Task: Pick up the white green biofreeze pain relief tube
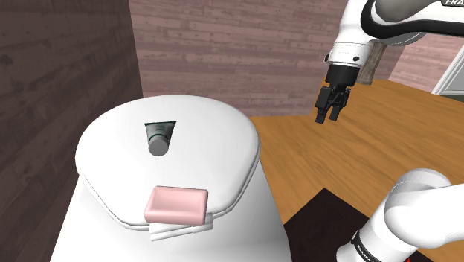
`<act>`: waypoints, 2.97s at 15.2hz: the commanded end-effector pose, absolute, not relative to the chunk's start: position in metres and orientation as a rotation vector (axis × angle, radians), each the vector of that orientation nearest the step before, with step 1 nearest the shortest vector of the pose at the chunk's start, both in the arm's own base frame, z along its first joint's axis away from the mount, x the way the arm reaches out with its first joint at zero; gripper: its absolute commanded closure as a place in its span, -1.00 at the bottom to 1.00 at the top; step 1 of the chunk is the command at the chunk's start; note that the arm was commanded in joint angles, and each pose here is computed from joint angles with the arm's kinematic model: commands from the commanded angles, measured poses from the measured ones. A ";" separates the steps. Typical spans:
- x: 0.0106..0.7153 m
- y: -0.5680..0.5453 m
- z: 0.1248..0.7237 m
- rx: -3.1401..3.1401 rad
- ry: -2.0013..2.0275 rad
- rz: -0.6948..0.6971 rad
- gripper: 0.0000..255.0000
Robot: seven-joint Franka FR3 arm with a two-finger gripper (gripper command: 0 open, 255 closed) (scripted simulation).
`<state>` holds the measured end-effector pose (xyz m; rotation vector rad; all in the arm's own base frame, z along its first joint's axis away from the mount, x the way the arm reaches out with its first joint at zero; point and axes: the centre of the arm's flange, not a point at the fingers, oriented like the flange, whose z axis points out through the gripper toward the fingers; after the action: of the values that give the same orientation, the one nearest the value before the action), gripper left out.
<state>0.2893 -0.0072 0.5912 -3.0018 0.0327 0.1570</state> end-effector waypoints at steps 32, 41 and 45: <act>0.461 0.362 0.616 -2.945 0.431 0.343 -1.00; 0.502 0.423 0.602 -2.928 0.502 0.376 -1.00; 0.502 0.423 0.581 -2.928 0.502 0.376 -1.00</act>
<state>0.5009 0.4235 0.5864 -2.9290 0.5016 0.3764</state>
